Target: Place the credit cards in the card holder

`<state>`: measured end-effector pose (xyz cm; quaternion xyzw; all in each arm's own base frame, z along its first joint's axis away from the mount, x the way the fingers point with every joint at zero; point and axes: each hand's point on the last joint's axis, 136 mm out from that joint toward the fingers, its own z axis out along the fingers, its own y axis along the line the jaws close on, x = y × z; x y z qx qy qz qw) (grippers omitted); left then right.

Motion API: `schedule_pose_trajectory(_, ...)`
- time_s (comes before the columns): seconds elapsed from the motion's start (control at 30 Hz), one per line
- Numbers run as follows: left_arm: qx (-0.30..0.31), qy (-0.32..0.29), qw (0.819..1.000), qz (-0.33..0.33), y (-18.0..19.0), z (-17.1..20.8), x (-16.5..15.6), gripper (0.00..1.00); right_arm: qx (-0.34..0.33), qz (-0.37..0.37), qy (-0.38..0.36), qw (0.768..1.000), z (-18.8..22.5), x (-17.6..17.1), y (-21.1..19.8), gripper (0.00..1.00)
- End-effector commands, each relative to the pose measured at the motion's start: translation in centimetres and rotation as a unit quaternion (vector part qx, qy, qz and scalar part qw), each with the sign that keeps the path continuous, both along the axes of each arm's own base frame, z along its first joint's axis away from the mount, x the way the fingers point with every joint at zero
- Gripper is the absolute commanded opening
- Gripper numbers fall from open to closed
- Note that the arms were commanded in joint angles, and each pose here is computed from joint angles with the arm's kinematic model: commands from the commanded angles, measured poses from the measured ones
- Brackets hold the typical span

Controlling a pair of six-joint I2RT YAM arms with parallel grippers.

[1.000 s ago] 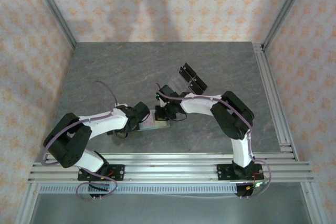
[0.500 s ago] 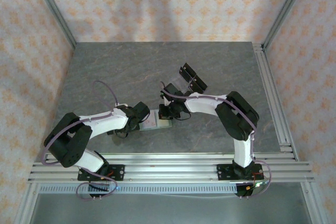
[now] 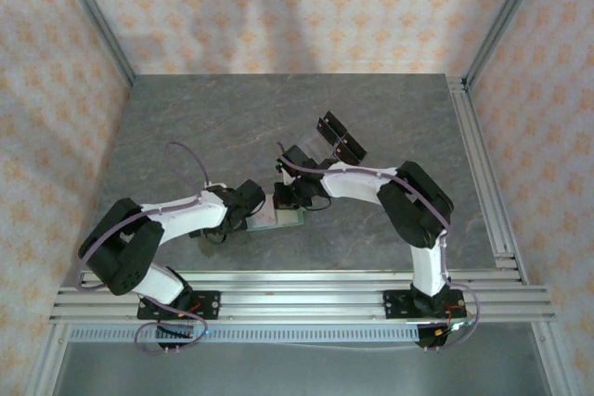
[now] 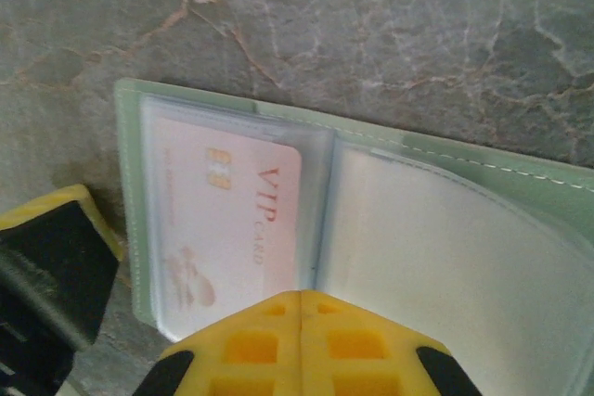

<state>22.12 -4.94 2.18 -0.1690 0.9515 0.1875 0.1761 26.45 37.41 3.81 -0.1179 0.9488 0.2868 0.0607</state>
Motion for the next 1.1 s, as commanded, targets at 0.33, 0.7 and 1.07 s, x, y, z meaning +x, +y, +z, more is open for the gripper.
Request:
schedule_pose_trajectory(0.33, -0.043, -0.012, 0.999, 0.001, -1.9, -1.4, 1.4, 1.00, 0.005, 0.019, 0.006, 1.000, -0.7, -0.5, 2.1, 0.02)
schedule_pose_trajectory(0.7, -0.050, -0.010, 0.999, 0.000, -2.1, -1.7, 1.4, 1.00, 0.012, 0.034, 0.010, 0.999, -0.6, -1.0, 3.6, 0.01)
schedule_pose_trajectory(1.07, -0.051, -0.011, 0.999, 0.000, -2.1, -1.5, 1.3, 1.00, 0.042, 0.029, -0.005, 0.999, 1.2, -0.6, 4.1, 0.04)
